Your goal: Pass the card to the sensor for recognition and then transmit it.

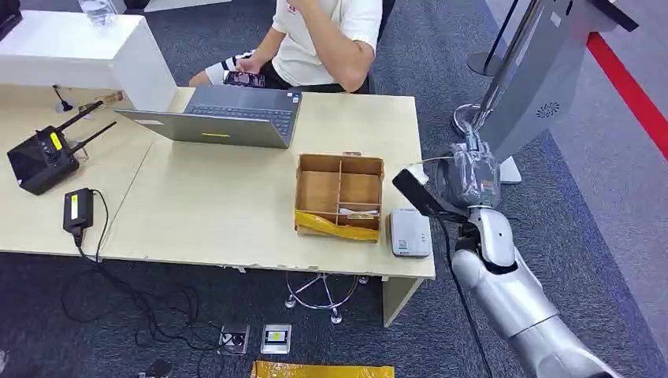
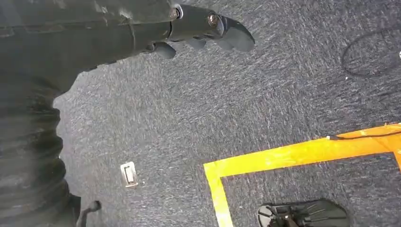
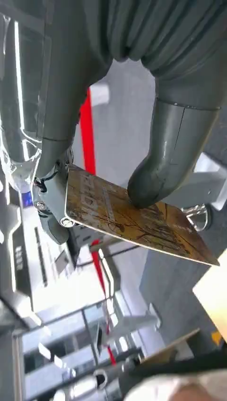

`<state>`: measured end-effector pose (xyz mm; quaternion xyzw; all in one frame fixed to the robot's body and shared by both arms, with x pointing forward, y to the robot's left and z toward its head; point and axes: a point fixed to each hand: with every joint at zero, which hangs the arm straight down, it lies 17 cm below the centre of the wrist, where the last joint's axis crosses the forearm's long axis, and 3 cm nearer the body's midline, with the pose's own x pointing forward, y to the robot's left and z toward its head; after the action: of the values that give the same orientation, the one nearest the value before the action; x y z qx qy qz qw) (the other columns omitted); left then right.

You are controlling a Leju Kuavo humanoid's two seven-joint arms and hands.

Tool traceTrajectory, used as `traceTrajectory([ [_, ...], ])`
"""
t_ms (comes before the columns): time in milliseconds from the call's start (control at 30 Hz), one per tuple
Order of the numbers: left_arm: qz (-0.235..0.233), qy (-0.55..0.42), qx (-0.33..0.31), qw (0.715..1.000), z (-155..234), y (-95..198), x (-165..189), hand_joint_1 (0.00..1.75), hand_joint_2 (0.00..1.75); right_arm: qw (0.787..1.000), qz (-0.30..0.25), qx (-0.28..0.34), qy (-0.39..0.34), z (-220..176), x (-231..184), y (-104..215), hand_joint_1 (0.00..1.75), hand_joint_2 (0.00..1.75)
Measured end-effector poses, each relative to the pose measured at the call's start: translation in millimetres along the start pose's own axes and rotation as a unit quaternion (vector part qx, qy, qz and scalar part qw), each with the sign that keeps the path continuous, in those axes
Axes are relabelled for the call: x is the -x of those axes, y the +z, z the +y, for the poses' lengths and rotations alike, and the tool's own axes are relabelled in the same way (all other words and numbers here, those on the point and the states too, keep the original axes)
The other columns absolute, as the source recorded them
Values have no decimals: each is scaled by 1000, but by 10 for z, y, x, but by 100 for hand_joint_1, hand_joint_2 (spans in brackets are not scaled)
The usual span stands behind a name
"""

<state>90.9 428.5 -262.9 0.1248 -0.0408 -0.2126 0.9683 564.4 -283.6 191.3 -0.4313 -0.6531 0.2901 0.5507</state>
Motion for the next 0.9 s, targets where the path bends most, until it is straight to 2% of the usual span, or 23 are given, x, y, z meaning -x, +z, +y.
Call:
traceTrajectory([
  [200, 4, 1, -2, 1000, 23, -1, 18, 0, 175, 999, 35, -9, -19, 79, 310, 94, 175, 175],
  [367, 5, 1, -3, 1000, 26, -1, 23, 0, 175, 998, 43, -40, -14, 283, 414, 199, 175, 175],
  [900, 4, 5, -3, 1000, 35, -1, 17, 0, 175, 982, 10, -177, 63, 1195, 254, 676, 175, 175],
])
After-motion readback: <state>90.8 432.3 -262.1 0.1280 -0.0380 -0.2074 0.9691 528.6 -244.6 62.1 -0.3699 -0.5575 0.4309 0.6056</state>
